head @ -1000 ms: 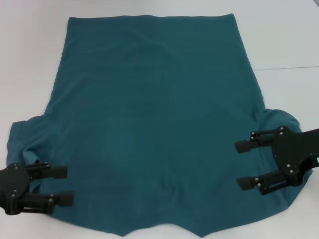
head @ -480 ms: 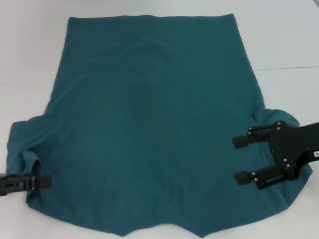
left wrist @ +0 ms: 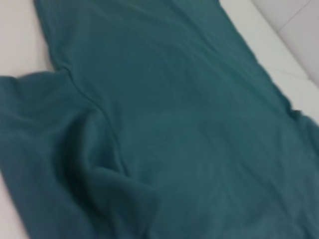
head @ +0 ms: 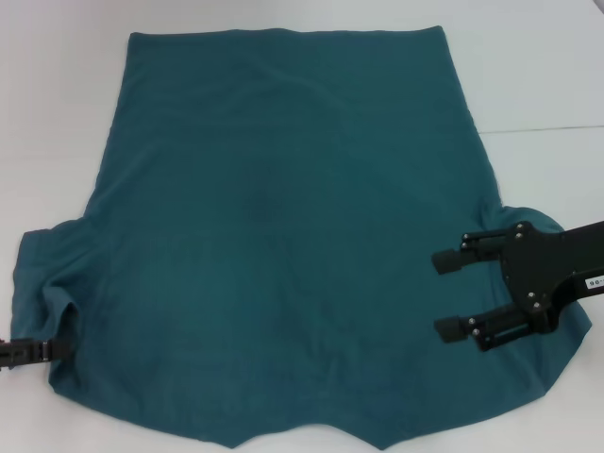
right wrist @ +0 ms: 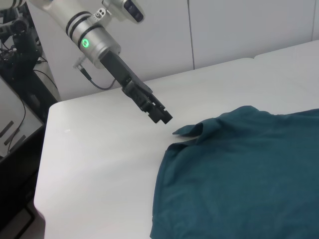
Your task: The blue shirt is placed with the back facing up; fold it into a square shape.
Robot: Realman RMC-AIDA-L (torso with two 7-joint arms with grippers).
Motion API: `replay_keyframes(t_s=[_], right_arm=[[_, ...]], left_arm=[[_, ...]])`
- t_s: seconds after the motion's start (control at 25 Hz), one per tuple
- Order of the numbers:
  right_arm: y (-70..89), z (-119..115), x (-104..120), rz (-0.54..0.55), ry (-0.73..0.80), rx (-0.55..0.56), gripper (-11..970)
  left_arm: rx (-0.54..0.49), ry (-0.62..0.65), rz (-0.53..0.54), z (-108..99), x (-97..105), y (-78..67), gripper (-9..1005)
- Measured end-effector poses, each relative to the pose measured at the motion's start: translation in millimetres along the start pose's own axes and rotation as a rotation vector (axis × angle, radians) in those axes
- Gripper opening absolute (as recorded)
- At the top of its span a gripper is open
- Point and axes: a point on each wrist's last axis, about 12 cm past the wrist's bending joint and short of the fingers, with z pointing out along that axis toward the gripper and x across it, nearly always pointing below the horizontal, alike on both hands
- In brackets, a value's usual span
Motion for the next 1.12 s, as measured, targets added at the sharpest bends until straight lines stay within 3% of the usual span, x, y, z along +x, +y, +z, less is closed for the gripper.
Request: replay_keyframes(t_s=[0.48,1.12], right_arm=[[-0.7,2,-2,0.018,-0.004,-0.002,915],[-1.9,4,-7,0.019,-0.006,-0.007,914]], left_arm=[[-0.18,-0.004,0.081,6,1,18.0,808],[-0.247,0.027,0.134,23,-4,16.6,771]])
